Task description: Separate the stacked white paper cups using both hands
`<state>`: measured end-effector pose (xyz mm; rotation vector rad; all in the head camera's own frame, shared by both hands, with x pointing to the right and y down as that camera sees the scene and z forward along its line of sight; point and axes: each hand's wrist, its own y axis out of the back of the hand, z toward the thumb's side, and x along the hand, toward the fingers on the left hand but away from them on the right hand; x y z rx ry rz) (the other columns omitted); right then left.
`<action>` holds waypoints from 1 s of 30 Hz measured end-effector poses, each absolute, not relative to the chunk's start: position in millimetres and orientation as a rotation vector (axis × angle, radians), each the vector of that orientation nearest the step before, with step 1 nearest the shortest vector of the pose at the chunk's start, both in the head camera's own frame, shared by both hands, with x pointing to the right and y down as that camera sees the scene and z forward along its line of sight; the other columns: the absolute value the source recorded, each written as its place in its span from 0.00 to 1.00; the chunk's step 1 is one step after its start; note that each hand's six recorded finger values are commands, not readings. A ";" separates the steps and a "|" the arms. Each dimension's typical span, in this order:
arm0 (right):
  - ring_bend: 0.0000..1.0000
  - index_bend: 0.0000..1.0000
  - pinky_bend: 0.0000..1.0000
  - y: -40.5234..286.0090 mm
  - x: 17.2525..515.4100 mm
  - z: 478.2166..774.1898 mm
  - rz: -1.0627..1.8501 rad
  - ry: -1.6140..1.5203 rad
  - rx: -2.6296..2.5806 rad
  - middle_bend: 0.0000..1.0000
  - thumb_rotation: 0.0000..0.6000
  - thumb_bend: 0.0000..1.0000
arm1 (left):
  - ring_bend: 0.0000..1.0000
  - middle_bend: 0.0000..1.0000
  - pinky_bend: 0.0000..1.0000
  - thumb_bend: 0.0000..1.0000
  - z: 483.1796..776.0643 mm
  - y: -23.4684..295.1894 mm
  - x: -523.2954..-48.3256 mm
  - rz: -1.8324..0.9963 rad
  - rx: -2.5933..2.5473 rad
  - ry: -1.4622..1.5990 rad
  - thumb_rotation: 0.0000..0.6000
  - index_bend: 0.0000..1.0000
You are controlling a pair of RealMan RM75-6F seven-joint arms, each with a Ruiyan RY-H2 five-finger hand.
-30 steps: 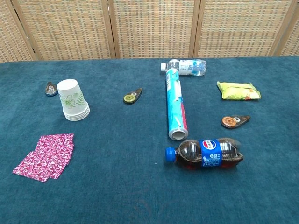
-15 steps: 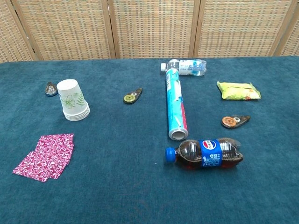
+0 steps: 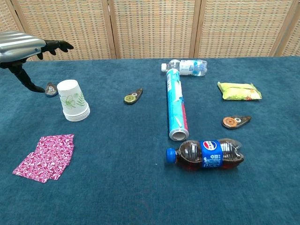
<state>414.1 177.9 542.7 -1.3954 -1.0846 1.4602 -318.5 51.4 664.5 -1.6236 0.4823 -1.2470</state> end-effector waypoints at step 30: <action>0.00 0.00 0.00 171.7 424.3 546.7 1.497 -1.112 -1.390 0.00 1.00 0.00 | 0.50 0.47 0.48 0.17 704.2 45.1 -291.4 -1.283 -1.671 0.424 1.00 0.45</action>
